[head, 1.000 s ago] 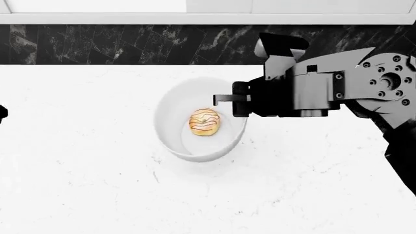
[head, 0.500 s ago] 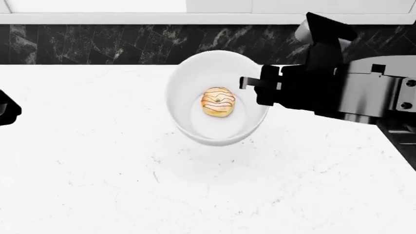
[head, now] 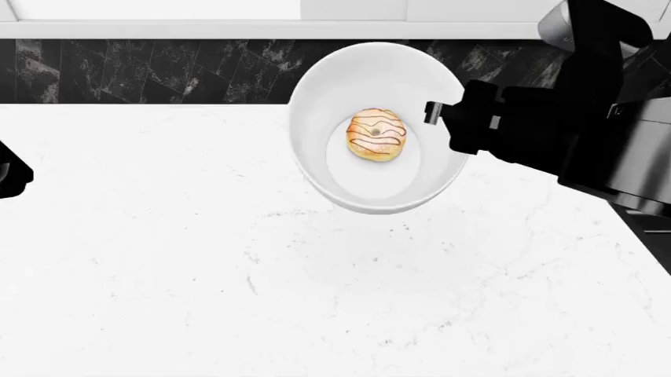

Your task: Pick up the bowl with donut and place it on the tray. Pick up the cupcake and place it on the tray.

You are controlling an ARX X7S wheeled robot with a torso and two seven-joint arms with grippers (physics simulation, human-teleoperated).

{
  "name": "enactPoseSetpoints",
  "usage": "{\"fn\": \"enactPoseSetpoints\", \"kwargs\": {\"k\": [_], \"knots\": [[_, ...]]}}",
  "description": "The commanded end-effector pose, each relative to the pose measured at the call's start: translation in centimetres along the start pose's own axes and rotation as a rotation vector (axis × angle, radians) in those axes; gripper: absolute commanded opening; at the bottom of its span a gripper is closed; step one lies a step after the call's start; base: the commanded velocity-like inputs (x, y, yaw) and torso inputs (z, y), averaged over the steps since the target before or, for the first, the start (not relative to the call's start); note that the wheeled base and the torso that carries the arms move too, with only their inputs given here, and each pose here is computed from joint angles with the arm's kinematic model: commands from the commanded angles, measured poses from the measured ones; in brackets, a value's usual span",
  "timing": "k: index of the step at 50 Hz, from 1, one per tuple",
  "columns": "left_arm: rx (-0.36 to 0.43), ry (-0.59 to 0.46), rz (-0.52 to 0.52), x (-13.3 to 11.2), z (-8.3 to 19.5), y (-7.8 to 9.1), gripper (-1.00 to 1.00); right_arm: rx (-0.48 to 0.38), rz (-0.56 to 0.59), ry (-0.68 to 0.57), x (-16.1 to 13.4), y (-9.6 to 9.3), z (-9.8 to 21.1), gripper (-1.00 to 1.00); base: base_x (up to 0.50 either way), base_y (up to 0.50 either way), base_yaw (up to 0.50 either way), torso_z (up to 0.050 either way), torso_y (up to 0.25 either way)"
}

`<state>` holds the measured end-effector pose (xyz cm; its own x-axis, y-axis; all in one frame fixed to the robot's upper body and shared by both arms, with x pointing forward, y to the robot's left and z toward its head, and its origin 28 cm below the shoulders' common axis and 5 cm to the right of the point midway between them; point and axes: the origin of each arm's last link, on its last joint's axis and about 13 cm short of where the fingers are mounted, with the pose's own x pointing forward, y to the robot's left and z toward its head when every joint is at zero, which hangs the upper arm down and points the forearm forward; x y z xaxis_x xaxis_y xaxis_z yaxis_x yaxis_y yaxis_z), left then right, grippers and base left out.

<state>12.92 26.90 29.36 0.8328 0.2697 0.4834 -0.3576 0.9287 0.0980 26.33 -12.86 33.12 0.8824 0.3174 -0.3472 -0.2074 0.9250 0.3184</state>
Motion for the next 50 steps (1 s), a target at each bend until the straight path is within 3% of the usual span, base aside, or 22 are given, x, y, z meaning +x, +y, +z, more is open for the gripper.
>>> {"fn": "enactPoseSetpoints", "kwargs": {"k": [1, 5, 50], "knots": [[-0.002, -0.001, 0.006, 0.02, 0.1, 0.02, 1.0, 0.016, 0.039, -0.092, -1.32, -0.14, 0.46, -1.0, 0.0, 0.0, 0.0, 0.0, 0.0], [-0.002, -0.001, 0.006, 0.01, 0.13, 0.01, 1.0, 0.015, 0.047, -0.1, -1.53, -0.25, 0.3, -1.0, 0.0, -0.03, 0.0, 0.0, 0.003], [0.001, -0.019, 0.003, -0.23, 0.34, 0.05, 1.0, 0.003, 0.058, -0.111, -2.24, -0.74, -0.25, -1.0, -0.09, -0.5, 0.0, 0.0, 0.0]]}}
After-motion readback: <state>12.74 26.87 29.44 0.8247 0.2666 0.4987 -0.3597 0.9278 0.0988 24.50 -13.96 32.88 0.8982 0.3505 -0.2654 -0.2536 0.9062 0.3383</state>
